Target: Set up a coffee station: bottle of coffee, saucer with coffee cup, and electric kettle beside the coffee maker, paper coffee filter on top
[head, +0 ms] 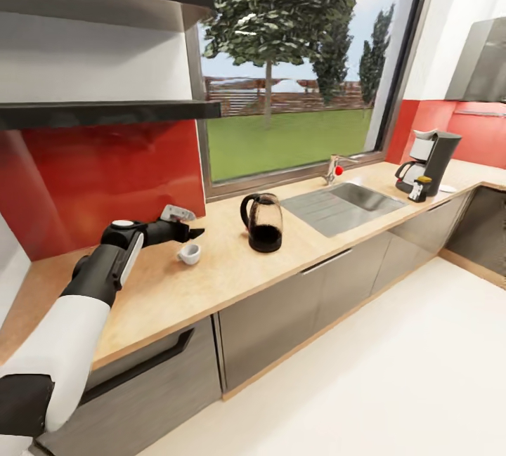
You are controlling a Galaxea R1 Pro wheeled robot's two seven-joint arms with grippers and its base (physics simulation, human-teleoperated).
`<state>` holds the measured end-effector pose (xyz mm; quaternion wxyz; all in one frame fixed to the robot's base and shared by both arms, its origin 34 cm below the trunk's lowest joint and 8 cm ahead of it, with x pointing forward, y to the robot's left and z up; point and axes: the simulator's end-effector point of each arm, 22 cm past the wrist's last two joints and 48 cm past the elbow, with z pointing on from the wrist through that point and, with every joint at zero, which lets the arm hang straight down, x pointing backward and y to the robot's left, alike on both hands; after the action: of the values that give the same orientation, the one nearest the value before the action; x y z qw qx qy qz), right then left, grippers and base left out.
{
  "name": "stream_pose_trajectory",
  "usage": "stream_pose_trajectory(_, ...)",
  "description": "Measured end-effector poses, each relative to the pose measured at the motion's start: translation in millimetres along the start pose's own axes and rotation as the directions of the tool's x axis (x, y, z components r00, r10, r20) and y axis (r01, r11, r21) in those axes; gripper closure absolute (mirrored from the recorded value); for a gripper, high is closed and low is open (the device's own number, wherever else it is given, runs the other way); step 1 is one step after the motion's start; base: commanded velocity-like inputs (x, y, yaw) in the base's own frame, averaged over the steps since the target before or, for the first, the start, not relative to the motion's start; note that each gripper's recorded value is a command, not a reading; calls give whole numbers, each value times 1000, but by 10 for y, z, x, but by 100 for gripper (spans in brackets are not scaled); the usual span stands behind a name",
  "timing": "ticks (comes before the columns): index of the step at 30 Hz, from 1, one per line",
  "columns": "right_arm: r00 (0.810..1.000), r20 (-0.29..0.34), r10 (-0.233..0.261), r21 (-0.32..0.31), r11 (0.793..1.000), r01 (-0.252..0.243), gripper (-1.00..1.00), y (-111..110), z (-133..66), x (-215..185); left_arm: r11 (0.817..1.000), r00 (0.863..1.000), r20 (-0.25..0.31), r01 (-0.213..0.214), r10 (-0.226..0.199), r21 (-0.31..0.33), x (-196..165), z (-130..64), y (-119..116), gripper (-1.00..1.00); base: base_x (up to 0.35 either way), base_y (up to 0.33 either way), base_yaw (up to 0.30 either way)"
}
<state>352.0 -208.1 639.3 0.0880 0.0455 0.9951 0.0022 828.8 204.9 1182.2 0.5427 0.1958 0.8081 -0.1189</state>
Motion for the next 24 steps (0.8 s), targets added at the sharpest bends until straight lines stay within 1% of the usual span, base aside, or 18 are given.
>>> stream_pose_trajectory(6,1000,0,0,-1,1000,0,-100,5,0,0,1000,1000,14,-14,14,-4,-13,-3,17,-100,335,16,-41)
stream_pose_trajectory(10,1000,0,-2,-2,1000,2,-100,8,1,-1,1000,1000,-15,-4,4,3,211,28,-34,-100,268,0,-1)
stream_pose_trajectory(11,1000,0,-2,-3,1000,2,-100,12,1,-1,1000,1000,-17,-4,4,4,238,32,-40,-100,59,0,0)
stream_pose_trajectory(12,1000,-1,-3,-4,1000,3,-100,16,3,-1,1000,1000,-4,-11,11,8,247,41,-53,-100,12,0,0)
stream_pose_trajectory(13,1000,-1,-3,-4,1000,3,-100,18,3,1,1000,1000,15,-26,26,13,324,51,-87,-100,8,0,0)
stream_pose_trajectory(19,1000,-2,-2,-1,1000,2,-100,4,4,9,999,1000,7,-26,26,19,490,60,-126,-100,10,0,0)
stream_pose_trajectory(24,1000,-2,-2,-1,1000,2,-100,2,2,11,1000,1000,7,-25,25,19,501,55,-129,-100,197,0,0)
